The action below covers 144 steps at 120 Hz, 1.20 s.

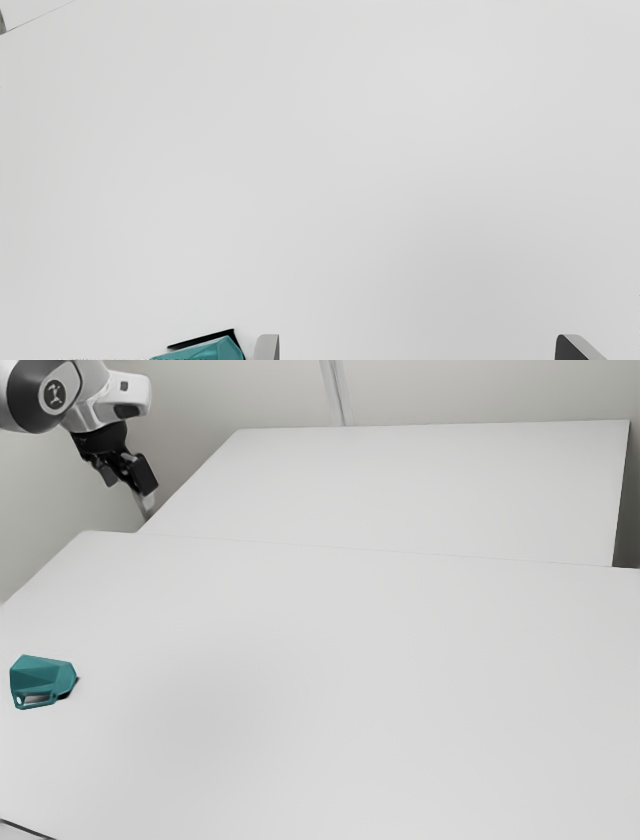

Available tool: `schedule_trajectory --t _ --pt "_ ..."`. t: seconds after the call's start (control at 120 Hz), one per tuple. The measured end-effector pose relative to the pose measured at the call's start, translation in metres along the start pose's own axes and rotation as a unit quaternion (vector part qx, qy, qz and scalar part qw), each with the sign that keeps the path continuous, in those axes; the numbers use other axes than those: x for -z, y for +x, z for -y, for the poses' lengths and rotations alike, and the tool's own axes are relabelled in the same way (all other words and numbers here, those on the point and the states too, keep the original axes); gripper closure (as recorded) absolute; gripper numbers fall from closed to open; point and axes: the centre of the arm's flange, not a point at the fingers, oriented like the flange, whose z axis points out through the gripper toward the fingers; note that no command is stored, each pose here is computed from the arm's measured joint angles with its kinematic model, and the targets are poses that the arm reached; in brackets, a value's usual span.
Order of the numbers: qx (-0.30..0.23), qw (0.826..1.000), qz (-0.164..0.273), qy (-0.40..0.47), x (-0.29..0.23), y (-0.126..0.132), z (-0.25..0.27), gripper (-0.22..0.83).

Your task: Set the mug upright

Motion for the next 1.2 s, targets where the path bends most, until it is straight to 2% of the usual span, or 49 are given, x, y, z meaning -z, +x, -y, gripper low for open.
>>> schedule_trajectory --t 0.267,0.408,0.483,0.6,0.742,0.867,1.017,1.2 --pt "0.054 0.999 0.007 -0.002 -0.013 -0.007 0.005 0.00" --pt "0.116 0.992 0.039 -0.016 -0.050 -0.027 0.040 0.00" --pt "0.178 0.982 0.050 -0.041 -0.067 -0.055 0.080 0.00" --pt "0.281 0.953 0.065 -0.091 -0.094 -0.113 0.147 0.00" --pt "0.355 0.917 0.082 -0.160 -0.146 -0.174 0.205 0.00" --pt "0.386 0.894 0.092 -0.207 -0.189 -0.228 0.241 0.00" --pt "0.397 0.881 0.090 -0.242 -0.225 -0.290 0.271 0.00" --pt "0.382 0.871 0.067 -0.302 -0.305 -0.329 0.289 0.00"
